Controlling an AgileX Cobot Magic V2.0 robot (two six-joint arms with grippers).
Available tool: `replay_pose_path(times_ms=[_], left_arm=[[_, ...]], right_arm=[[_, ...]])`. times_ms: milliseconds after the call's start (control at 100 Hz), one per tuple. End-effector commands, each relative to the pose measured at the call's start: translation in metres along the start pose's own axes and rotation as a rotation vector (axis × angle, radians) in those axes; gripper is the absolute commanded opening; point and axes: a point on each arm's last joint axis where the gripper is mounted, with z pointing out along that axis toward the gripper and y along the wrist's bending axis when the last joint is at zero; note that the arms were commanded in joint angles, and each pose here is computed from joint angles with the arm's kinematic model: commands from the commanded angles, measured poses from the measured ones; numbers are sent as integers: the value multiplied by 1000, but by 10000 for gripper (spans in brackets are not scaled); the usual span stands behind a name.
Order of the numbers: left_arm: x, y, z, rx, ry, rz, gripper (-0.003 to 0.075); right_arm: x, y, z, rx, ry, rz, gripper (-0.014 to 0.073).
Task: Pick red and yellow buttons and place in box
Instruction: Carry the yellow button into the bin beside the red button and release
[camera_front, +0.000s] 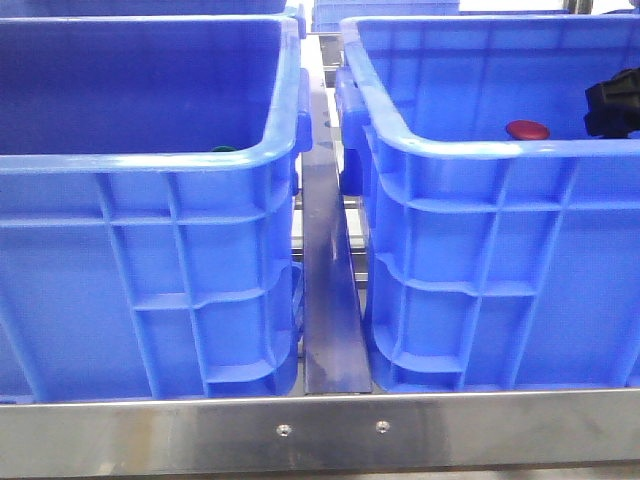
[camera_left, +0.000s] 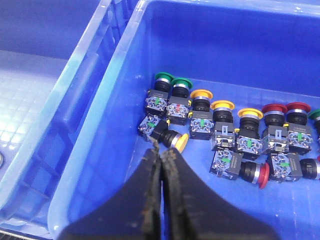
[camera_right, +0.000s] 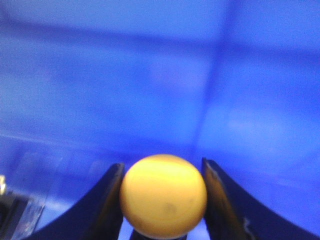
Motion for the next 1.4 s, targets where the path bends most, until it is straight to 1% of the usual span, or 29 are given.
replay_pose_path(times_ms=[0, 240, 310, 380, 500, 550, 600, 650, 720, 780, 930, 1020, 1170, 1390], left_arm=[[-12, -2, -4, 21, -78, 3, -19], [-12, -2, -4, 21, -78, 3, -19], [-12, -2, -4, 21, -78, 3, -19], [-12, -2, -4, 22, -77, 1, -19], [-12, -2, -4, 22, -77, 1, -19], [-12, -2, -4, 24, -76, -1, -19], [-12, -2, -4, 24, -76, 0, -19], [-12, -2, -4, 24, -76, 0, -19], [-12, -2, -4, 24, -76, 0, -19], [-12, -2, -4, 24, -76, 0, -19], [-12, -2, -4, 24, -76, 0, -19], [-12, -2, -4, 24, -76, 0, -19], [-12, -2, -4, 25, -76, -2, -19], [-11, -2, -4, 28, -74, -6, -19]], right_arm=[[-5, -1, -9, 16, -39, 89, 113], [-2, 0, -10, 15, -29, 92, 115], [-4, 0, -12, 16, -37, 90, 146], [-8, 1, -16, 18, -50, 86, 225], [-16, 1, -25, 31, -75, 81, 417], [-18, -1, -29, 54, -77, 93, 477], [-22, -3, -35, 81, -83, 114, 530], [-25, -4, -40, 111, -87, 129, 559], [-30, -5, -49, 134, -102, 135, 573], [-36, -3, -59, 131, -132, 128, 573], [-53, 9, -90, 75, -237, 119, 573], [-58, 14, -108, 67, -281, 129, 573], [-57, 23, -143, 72, -339, 131, 573], [-41, 41, -195, 75, -425, 122, 573]])
